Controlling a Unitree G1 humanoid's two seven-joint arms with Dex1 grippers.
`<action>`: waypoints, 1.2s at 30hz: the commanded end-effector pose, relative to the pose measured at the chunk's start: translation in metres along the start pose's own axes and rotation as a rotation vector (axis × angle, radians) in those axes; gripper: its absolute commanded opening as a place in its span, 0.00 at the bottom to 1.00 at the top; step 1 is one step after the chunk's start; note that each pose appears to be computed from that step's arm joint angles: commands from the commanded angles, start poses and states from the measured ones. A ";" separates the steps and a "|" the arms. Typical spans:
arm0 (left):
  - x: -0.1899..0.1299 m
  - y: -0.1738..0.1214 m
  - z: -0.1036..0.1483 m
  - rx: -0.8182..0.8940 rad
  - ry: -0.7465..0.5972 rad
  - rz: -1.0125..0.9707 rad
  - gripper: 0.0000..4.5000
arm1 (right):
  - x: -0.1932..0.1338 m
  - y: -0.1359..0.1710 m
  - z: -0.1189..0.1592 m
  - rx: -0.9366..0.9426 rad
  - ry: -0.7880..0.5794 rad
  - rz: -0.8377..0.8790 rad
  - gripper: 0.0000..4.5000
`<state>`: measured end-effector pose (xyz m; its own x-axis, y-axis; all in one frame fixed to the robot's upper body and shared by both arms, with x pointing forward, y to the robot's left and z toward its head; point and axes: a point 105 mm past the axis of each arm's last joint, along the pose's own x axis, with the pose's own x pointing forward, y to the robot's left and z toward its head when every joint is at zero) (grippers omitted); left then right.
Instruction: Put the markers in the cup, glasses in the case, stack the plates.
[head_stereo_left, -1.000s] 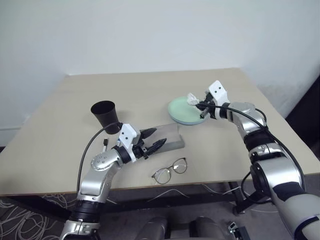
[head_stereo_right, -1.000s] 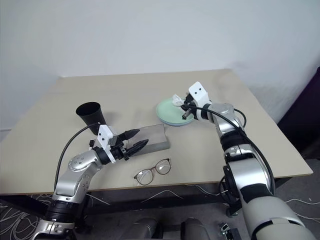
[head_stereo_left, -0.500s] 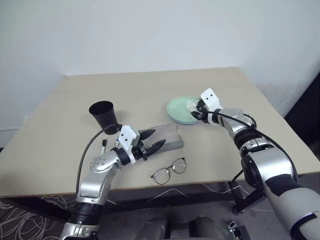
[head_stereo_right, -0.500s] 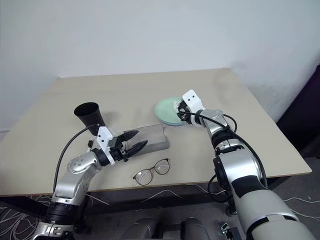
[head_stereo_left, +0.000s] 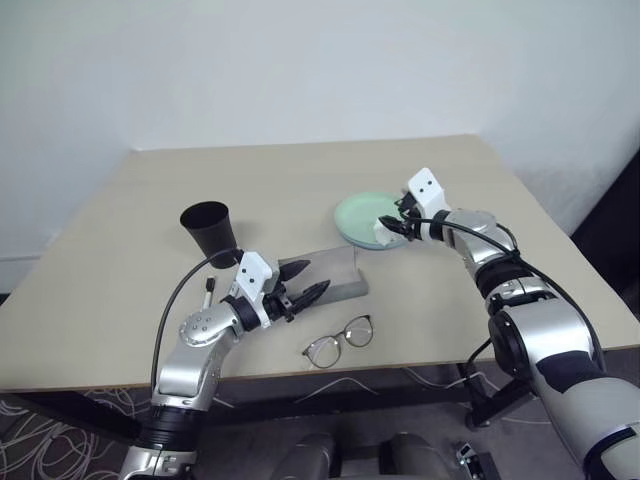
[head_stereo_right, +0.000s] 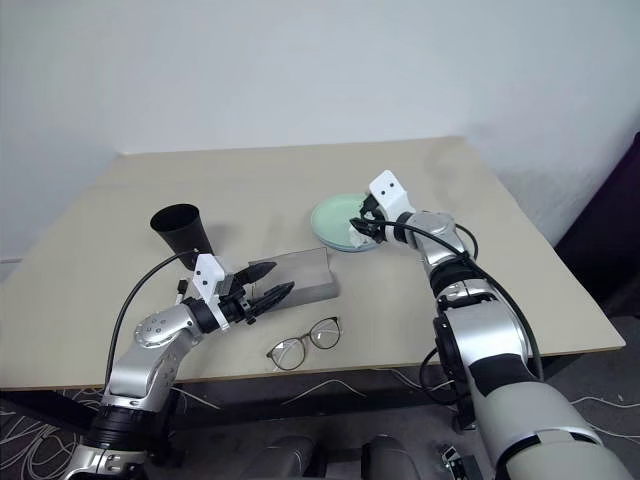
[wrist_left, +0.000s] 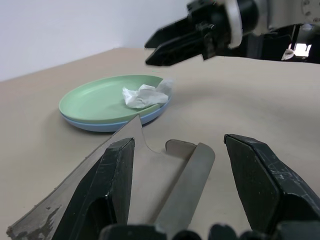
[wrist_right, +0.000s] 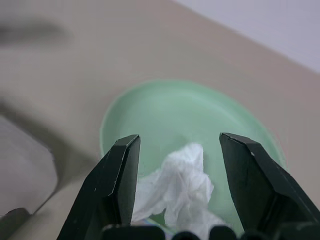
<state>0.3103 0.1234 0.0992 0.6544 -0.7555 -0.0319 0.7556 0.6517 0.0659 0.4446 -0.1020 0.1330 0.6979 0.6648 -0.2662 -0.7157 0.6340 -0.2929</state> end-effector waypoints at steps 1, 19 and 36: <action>0.000 0.005 0.017 0.050 -0.033 -0.010 0.67 | -0.014 0.009 0.008 -0.093 -0.075 0.095 0.61; -0.006 -0.026 0.013 -0.074 0.210 -0.396 0.67 | -0.073 0.080 -0.019 -0.037 -0.196 0.378 0.61; 0.002 -0.044 0.000 -0.083 0.451 -0.563 0.67 | -0.065 0.084 -0.030 -0.046 -0.185 0.296 0.99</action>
<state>0.2771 0.0969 0.0822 0.1169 -0.8811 -0.4582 0.9592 0.2197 -0.1779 0.3378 -0.1058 0.0891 0.4284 0.8792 -0.2086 -0.8956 0.3825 -0.2272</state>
